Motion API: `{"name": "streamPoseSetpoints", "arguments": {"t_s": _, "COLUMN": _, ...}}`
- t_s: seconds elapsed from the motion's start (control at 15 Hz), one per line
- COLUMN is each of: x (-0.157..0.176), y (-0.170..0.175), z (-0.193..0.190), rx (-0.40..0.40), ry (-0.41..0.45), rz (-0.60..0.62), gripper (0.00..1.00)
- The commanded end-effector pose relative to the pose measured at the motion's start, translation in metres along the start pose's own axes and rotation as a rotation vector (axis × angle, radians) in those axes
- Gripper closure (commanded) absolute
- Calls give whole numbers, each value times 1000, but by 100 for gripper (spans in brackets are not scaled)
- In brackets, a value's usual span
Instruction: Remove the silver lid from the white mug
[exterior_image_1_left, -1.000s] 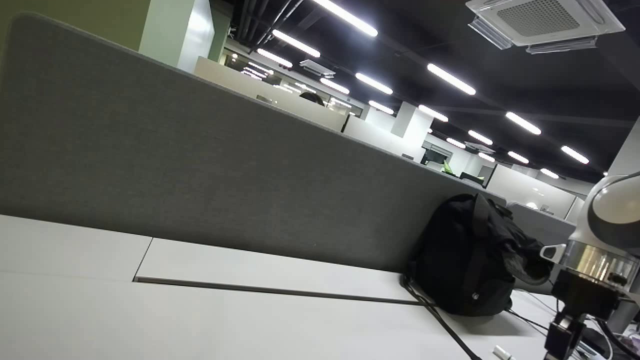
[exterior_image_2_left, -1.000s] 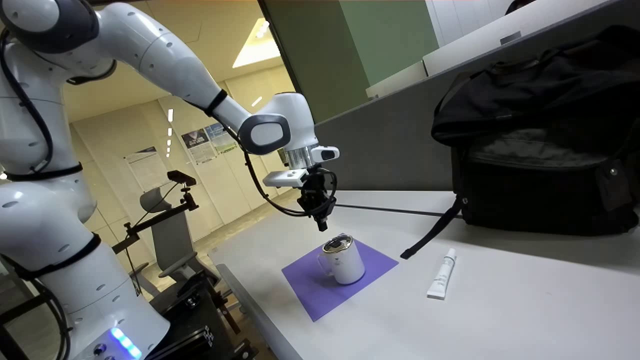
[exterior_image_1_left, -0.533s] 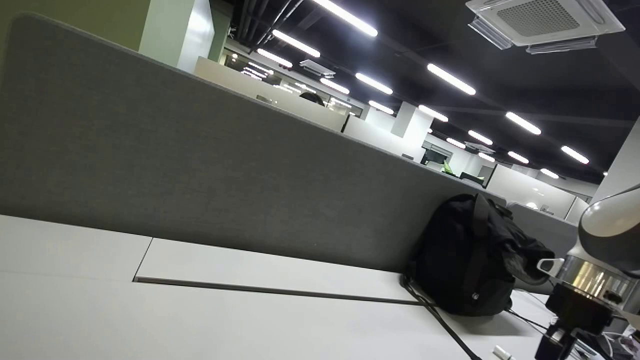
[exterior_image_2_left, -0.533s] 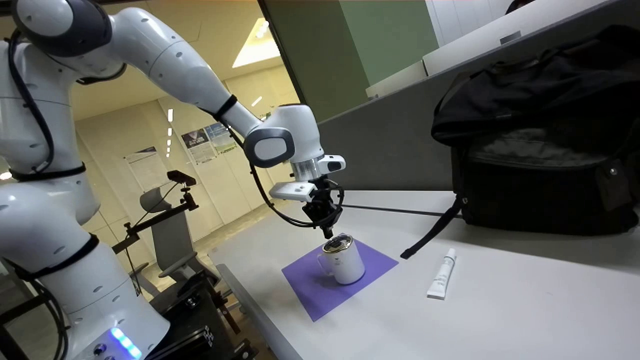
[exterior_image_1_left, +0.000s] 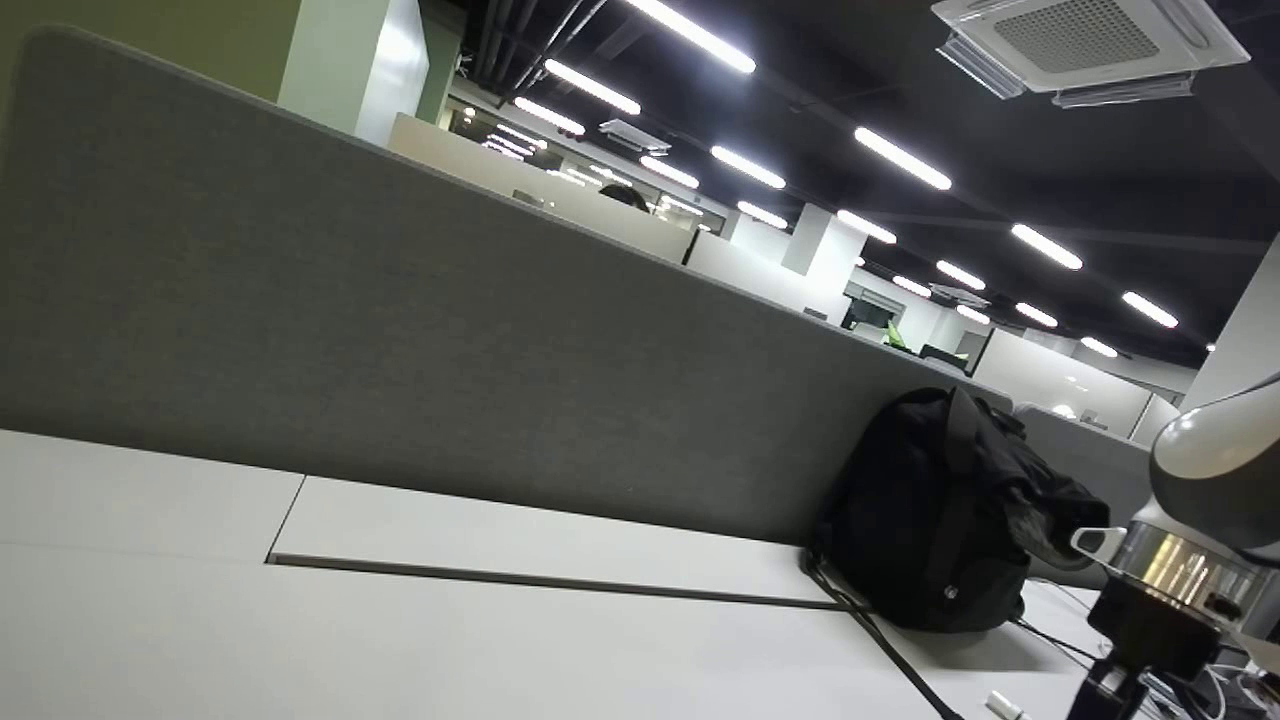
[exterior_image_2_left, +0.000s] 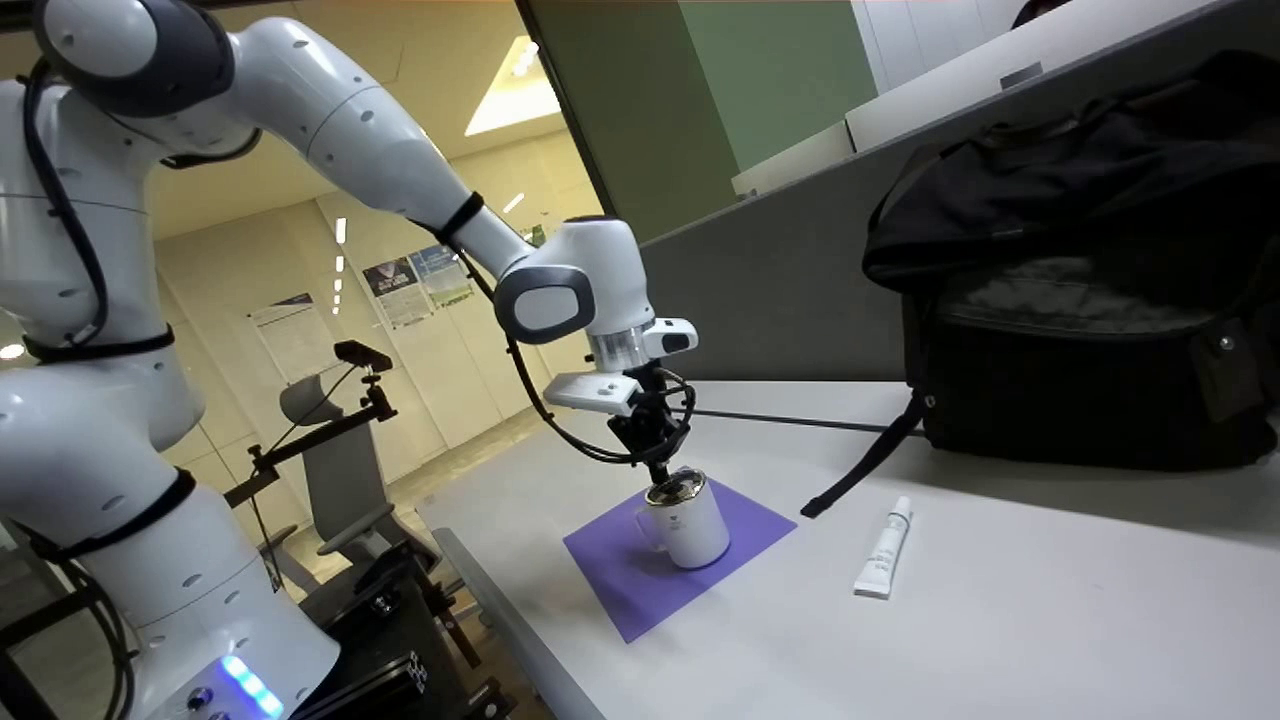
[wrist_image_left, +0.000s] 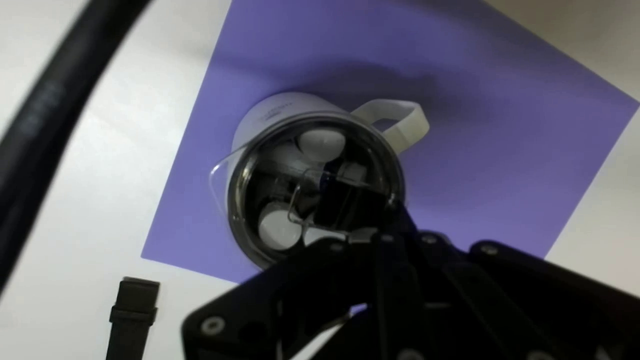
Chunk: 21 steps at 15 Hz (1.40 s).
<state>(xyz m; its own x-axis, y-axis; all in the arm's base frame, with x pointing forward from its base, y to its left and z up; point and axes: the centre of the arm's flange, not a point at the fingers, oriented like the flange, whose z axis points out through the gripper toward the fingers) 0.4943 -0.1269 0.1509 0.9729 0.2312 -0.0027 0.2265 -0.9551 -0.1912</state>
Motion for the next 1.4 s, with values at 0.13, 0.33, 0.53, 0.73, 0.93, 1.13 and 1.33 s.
{"name": "streamPoseSetpoints", "arguments": {"t_s": 0.13, "x": 1, "y": 12, "z": 7, "rx": 30, "ry": 14, "rz": 1, "gripper": 100}}
{"name": "streamPoseSetpoints", "arguments": {"t_s": 0.33, "x": -2, "y": 18, "z": 8, "rx": 38, "ry": 13, "rz": 11, "gripper": 100}}
{"name": "streamPoseSetpoints", "arguments": {"t_s": 0.53, "x": -5, "y": 23, "z": 6, "rx": 37, "ry": 15, "rz": 27, "gripper": 100}}
{"name": "streamPoseSetpoints", "arguments": {"t_s": 0.73, "x": -8, "y": 29, "z": 5, "rx": 38, "ry": 15, "rz": 45, "gripper": 100}}
{"name": "streamPoseSetpoints", "arguments": {"t_s": 0.93, "x": -9, "y": 34, "z": 4, "rx": 39, "ry": 17, "rz": 56, "gripper": 100}}
{"name": "streamPoseSetpoints", "arguments": {"t_s": 1.13, "x": -7, "y": 33, "z": 0, "rx": 44, "ry": 18, "rz": 56, "gripper": 100}}
{"name": "streamPoseSetpoints", "arguments": {"t_s": 1.33, "x": -2, "y": 30, "z": -30, "rx": 44, "ry": 61, "rz": 60, "gripper": 100}}
